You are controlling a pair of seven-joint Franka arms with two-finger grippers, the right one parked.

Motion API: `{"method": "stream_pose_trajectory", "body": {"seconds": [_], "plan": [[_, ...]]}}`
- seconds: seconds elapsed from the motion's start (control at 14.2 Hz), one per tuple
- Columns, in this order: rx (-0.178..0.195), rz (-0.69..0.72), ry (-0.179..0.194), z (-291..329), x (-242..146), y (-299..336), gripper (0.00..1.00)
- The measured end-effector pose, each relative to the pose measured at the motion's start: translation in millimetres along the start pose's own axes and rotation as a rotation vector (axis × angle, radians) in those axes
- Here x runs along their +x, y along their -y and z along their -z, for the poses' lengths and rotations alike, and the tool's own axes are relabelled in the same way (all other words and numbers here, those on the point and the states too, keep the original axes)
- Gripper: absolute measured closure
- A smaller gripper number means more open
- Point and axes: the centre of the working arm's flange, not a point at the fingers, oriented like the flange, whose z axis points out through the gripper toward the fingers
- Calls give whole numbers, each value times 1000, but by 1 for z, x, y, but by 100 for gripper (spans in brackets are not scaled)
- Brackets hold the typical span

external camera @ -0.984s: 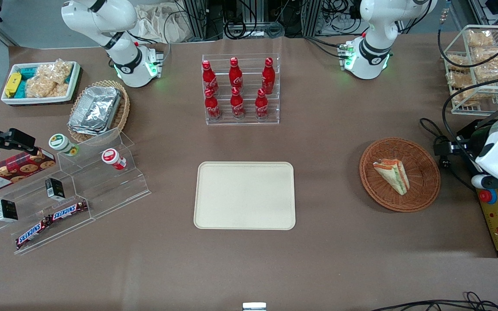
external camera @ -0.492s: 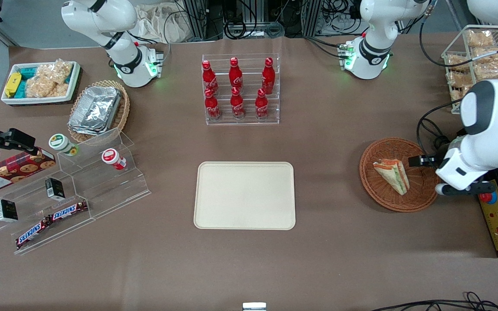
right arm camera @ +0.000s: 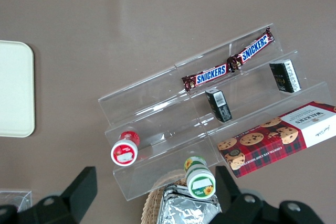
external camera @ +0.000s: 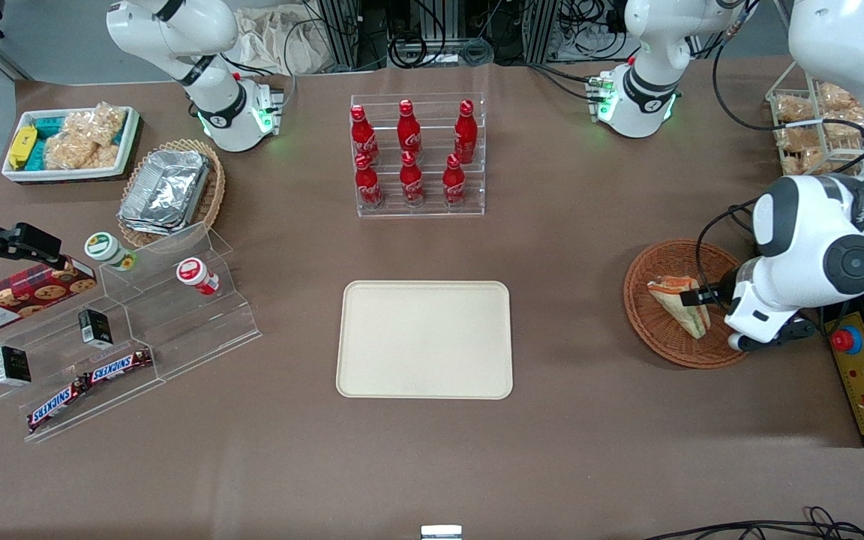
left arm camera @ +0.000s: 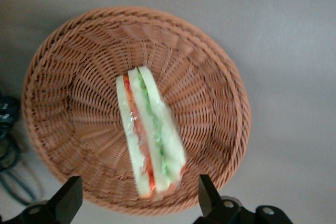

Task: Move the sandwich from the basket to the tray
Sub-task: 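Lower the open left gripper over the wrapped sandwich in the basket, then close the left gripper on the sandwich's wrapped end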

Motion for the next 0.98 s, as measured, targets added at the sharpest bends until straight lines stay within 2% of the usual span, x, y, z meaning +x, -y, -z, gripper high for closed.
{"method": "stream_pose_trajectory", "body": {"seconds": [0.21, 0.56, 0.7, 0.98], "plan": [[-19, 96, -34, -28, -3, 3, 0], [-24, 122, -34, -71, -15, 13, 1], [-24, 134, -27, -77, -13, 17, 4], [-29, 149, -36, -70, -7, 25, 47]]}}
